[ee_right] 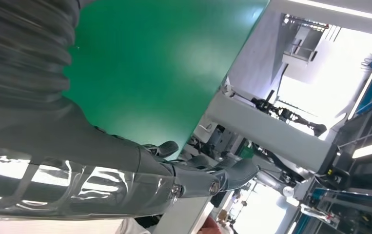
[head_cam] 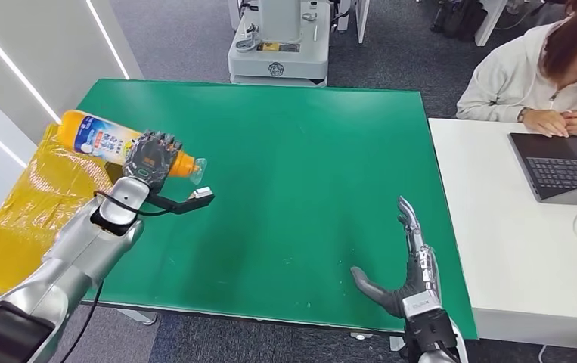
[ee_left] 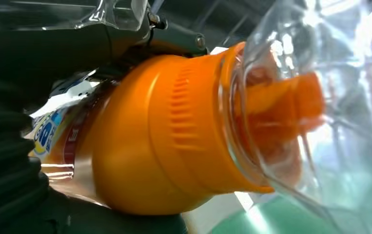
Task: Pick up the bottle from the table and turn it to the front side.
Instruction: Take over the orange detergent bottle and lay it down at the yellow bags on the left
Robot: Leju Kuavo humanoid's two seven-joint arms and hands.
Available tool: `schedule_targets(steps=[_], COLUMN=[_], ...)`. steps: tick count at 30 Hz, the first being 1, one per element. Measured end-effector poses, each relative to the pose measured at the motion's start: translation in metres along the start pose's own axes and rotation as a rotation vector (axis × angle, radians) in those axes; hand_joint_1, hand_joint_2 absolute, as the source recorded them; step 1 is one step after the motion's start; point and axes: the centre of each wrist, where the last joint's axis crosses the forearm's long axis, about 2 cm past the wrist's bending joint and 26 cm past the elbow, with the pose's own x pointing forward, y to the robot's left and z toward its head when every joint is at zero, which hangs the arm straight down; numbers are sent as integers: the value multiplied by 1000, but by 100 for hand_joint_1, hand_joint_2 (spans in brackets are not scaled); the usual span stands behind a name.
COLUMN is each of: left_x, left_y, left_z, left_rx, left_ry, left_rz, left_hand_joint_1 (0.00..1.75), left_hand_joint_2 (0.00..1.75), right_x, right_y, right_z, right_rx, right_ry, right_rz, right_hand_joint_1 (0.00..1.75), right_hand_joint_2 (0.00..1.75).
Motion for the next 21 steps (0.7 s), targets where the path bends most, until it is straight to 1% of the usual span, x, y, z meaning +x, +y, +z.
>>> schedule_targets(steps=[3, 7, 12, 17, 19, 21], left_x=[-10, -30, -55, -69, -72, -72], left_y=[-12, -23, -28, -27, -26, -26], left_z=[19, 36, 49, 51, 50, 46], left_rx=[-54, -113, -142, -138, -152, -177], left_ry=[42, 106, 174, 174, 146, 91], left_rz=[-15, -24, -10, 40, 111, 227], left_hand_joint_1=[175, 175, 175, 175, 175, 175], left_hand_joint_2=[175, 175, 175, 175, 175, 175], right_x=[-1, -2, -5, -6, -6, -7], right_y=[-3, -5, -7, -8, -8, -9], right_z=[2, 1, -1, -3, -5, -10], right_rx=[1, 1, 1, -1, 1, 7], right_ry=[5, 6, 12, 12, 9, 1], right_rz=[0, 1, 5, 9, 7, 3], right_hand_joint_1=[0, 0, 0, 0, 0, 0], right_hand_joint_2=[175, 175, 175, 175, 175, 175])
